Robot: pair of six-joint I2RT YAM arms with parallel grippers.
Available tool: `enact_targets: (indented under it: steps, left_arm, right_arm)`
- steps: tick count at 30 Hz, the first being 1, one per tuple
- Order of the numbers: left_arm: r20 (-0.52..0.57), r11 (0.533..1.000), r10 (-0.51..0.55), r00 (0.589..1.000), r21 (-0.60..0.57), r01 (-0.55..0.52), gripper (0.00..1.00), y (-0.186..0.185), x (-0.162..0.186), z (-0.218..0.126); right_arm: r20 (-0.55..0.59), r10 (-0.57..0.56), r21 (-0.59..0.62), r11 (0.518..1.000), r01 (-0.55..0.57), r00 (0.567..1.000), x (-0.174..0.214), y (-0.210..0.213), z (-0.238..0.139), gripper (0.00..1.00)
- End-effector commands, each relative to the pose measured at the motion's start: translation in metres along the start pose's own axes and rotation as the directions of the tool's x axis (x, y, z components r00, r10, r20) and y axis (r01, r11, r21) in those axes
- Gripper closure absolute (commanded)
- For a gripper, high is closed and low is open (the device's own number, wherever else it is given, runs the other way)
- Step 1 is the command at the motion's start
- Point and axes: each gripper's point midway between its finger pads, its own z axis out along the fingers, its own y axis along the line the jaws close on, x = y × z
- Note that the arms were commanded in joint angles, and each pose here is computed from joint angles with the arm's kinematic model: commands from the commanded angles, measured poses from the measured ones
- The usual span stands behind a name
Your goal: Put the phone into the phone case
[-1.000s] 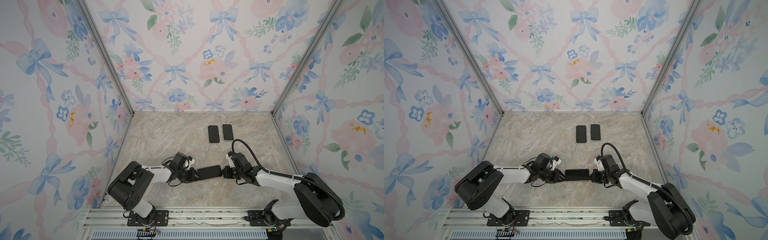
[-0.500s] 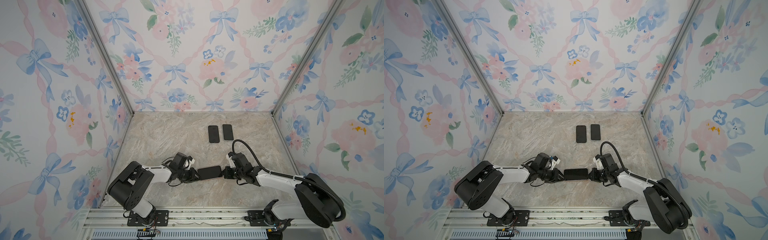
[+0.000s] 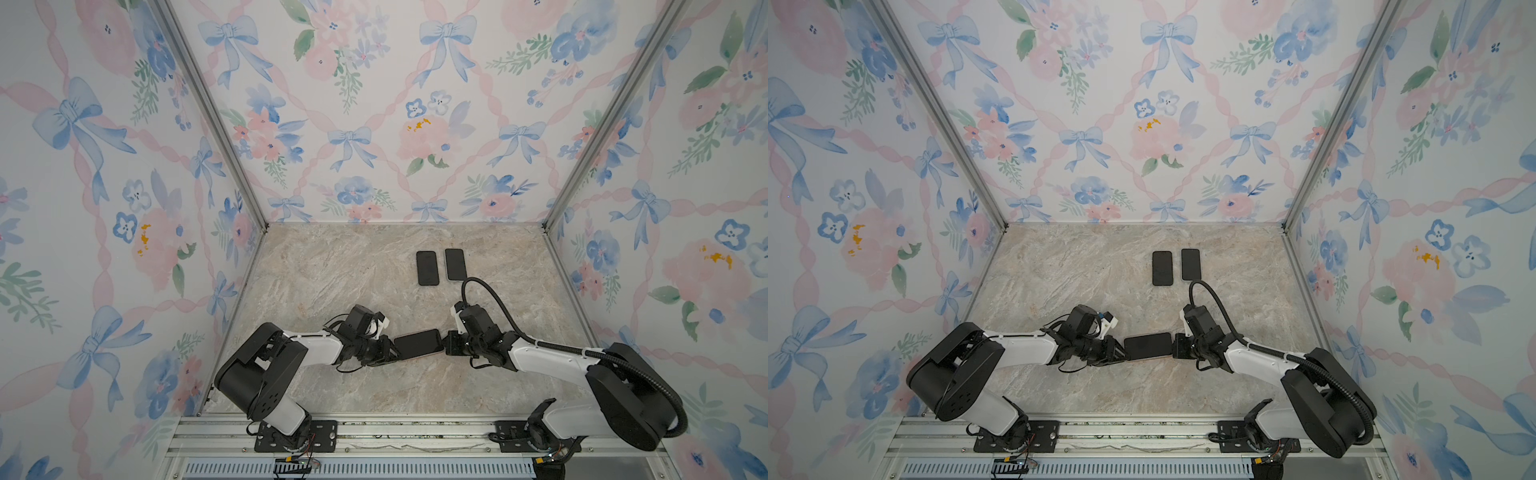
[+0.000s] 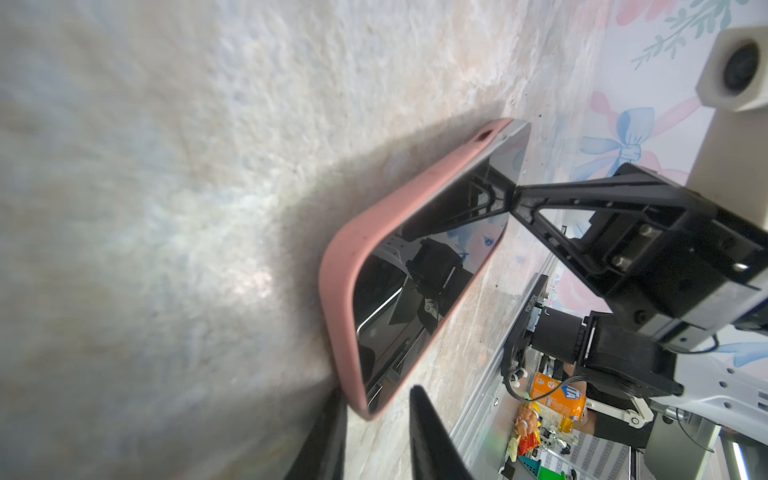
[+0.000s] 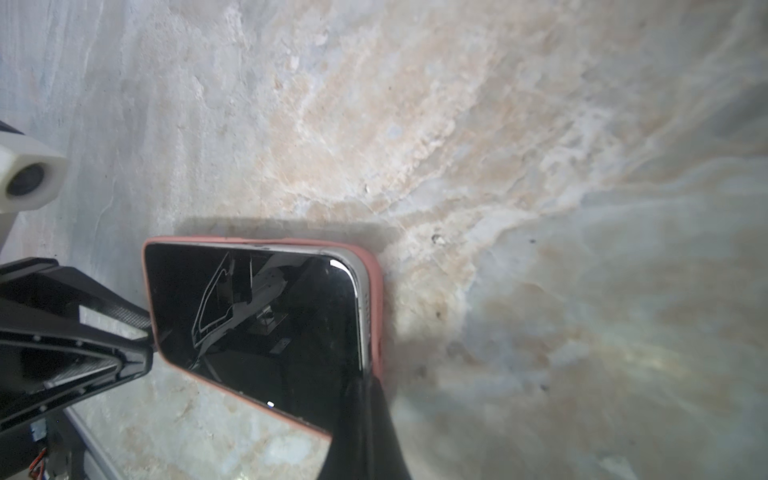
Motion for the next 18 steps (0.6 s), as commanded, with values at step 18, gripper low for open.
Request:
enact_targets:
  steps: [18]
  left_arm:
    - [0.048,0.985,0.017,0.999,-0.173,-0.008,0.56,0.025,0.013,-0.017]
  right_arm:
    - [-0.143,-0.161,0.044,0.985,0.169,0.977,-0.005,0.018,-0.041,0.65]
